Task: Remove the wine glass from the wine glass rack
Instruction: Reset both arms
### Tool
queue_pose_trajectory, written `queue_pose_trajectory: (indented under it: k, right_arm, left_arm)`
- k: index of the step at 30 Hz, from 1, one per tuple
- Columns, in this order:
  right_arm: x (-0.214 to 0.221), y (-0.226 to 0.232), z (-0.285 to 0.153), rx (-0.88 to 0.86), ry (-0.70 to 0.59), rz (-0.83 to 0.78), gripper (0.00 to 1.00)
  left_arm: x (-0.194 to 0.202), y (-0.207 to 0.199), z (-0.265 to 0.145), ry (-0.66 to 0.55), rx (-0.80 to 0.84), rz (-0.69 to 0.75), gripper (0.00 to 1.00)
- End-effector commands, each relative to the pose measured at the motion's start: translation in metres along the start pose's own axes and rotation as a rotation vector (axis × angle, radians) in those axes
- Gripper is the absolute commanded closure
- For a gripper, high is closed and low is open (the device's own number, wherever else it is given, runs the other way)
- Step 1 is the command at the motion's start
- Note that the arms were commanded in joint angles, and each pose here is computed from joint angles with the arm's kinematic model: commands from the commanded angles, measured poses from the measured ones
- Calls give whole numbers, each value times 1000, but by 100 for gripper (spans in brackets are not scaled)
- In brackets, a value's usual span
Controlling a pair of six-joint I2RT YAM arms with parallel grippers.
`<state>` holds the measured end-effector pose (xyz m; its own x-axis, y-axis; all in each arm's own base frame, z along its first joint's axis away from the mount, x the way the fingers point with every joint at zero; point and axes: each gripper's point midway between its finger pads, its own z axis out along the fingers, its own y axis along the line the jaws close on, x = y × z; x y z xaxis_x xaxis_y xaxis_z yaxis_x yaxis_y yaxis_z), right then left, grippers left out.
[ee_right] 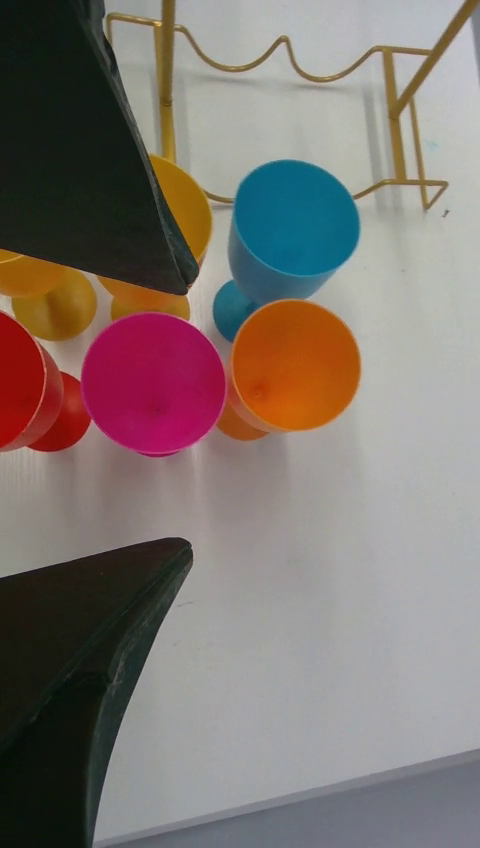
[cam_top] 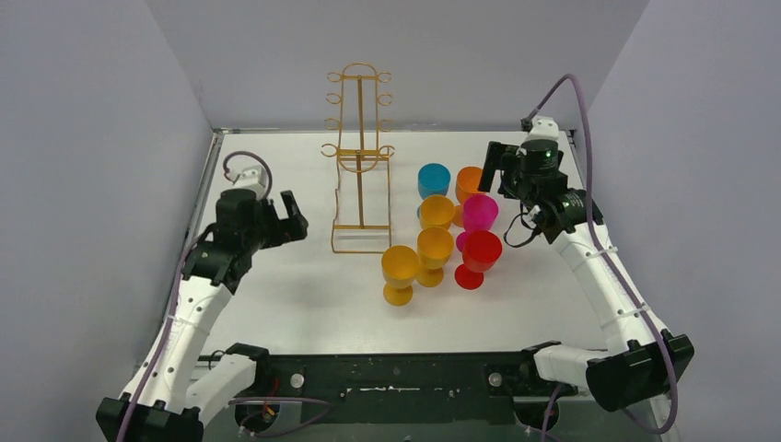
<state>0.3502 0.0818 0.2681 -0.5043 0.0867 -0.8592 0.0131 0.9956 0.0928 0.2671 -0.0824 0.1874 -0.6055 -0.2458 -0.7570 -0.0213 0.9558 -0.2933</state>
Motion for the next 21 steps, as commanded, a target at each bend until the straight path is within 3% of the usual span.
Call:
queue_pose_trajectory:
  k: [1, 4, 9, 12, 21]
  right_arm:
    - [-51, 2, -15, -34, -92, 71, 0]
    - [-70, -1, -20, -10, -108, 46, 0]
    - [-75, 4, -24, -32, -58, 2, 0]
    - [-70, 6, -24, -39, -39, 20, 0]
    - [-72, -1, -35, -18, -127, 95, 0]
  left_arm:
    - [-80, 22, -13, -100, -41, -27, 3]
    - [-115, 63, -22, -166, -120, -127, 3]
    - [-143, 76, -51, -279, -203, -189, 3]
    - [-141, 81, -67, -321, -247, -191, 3]
    - [-118, 78, -66, -260, -236, -172, 3]
